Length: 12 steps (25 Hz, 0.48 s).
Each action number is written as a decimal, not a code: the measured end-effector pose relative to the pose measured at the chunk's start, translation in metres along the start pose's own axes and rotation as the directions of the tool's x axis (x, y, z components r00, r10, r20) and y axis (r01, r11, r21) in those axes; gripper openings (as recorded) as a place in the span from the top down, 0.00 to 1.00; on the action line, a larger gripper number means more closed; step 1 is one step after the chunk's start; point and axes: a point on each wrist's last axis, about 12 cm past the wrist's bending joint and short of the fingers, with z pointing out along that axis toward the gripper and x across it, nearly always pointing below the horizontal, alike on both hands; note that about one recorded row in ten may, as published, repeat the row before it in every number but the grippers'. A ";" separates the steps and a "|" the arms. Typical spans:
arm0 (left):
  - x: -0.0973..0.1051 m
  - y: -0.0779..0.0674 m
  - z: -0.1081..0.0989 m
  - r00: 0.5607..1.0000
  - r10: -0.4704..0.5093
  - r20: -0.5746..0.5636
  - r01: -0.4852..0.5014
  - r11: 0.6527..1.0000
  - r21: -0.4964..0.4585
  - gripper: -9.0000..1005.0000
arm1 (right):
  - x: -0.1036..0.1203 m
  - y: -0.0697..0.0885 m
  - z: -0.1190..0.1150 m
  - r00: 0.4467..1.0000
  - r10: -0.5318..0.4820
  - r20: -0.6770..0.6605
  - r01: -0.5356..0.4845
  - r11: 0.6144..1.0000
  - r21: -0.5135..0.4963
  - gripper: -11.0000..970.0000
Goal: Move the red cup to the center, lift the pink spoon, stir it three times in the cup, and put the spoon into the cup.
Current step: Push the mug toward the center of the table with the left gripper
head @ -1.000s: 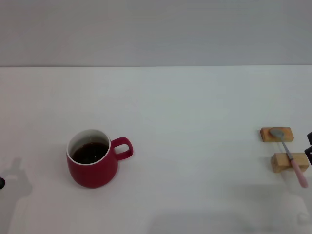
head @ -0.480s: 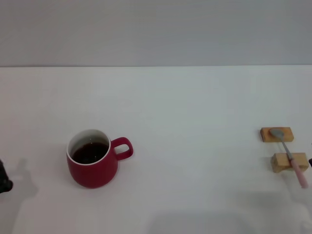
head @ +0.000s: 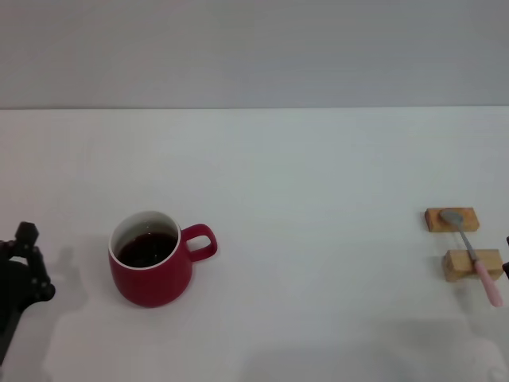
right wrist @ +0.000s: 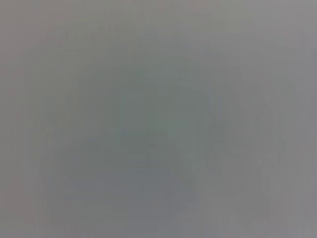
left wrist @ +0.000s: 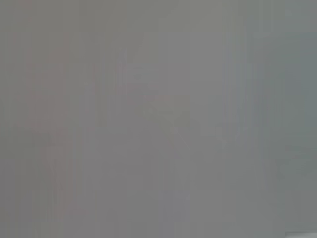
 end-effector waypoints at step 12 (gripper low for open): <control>0.008 -0.007 0.019 0.996 0.026 -0.083 -0.020 0.997 0.077 0.99 | -0.002 0.000 0.001 1.000 -0.001 0.014 0.001 1.000 -0.003 0.22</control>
